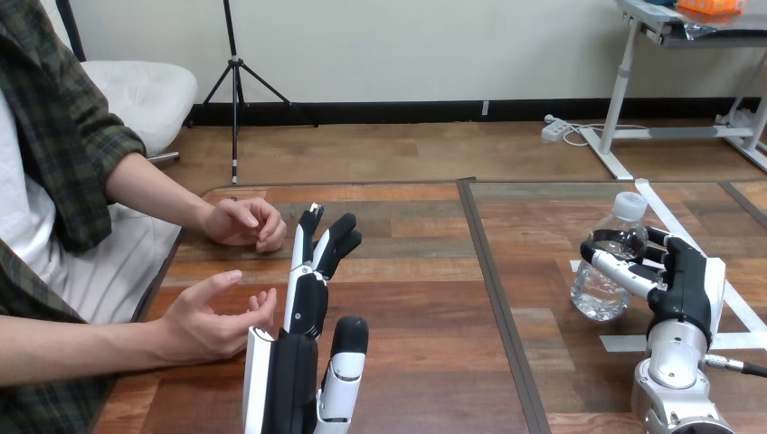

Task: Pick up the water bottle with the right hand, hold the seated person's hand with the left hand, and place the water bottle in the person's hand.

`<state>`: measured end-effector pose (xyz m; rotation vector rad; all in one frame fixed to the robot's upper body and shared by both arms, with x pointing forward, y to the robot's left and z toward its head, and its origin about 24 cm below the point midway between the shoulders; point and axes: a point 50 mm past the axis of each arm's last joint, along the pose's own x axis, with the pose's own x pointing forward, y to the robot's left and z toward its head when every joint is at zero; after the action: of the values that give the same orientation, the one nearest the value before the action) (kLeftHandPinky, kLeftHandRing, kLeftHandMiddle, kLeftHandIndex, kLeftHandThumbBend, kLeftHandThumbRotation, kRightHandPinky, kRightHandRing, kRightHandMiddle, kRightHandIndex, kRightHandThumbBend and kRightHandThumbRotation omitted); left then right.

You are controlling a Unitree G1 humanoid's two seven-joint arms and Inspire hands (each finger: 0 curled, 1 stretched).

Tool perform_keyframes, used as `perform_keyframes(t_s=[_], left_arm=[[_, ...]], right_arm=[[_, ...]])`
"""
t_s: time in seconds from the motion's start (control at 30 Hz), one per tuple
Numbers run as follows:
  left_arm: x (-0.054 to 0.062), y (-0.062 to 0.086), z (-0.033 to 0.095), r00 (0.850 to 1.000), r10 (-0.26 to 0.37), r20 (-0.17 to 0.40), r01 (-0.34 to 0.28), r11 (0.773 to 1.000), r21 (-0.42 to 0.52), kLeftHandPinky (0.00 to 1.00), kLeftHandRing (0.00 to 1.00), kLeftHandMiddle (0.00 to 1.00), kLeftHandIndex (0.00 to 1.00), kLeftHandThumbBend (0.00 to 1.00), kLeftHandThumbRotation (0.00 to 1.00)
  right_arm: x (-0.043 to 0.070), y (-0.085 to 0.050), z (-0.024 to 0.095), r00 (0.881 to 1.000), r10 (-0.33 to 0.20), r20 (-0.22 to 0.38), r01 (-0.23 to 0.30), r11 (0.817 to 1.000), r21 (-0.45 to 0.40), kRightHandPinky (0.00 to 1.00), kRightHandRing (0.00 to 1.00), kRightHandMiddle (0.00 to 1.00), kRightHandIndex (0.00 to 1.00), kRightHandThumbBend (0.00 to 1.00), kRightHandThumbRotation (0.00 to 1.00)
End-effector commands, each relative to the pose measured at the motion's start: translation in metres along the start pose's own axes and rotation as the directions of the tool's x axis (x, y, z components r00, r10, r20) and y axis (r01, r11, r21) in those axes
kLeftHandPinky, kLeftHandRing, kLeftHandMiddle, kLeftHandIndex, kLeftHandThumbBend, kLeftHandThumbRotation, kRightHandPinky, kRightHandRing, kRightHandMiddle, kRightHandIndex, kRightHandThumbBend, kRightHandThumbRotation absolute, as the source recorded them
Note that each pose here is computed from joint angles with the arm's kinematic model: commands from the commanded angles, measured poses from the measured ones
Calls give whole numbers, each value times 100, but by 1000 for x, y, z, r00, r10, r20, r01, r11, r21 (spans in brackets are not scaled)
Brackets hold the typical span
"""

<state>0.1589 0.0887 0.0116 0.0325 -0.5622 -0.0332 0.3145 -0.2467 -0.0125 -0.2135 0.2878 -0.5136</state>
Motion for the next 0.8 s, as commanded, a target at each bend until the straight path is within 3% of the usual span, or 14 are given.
perform_keyframes(t_s=[0.0,0.77], left_arm=[[8,-8,10,998,48,51,-46,998,-44,98,88,91,99,45,100],[8,-9,9,998,58,36,-57,997,-46,97,87,91,99,46,100]], right_arm=[[12,0,34,996,-6,94,4,1000,28,58,64,69,69,73,0],[12,0,30,997,2,81,-3,1000,13,62,67,70,70,75,0]])
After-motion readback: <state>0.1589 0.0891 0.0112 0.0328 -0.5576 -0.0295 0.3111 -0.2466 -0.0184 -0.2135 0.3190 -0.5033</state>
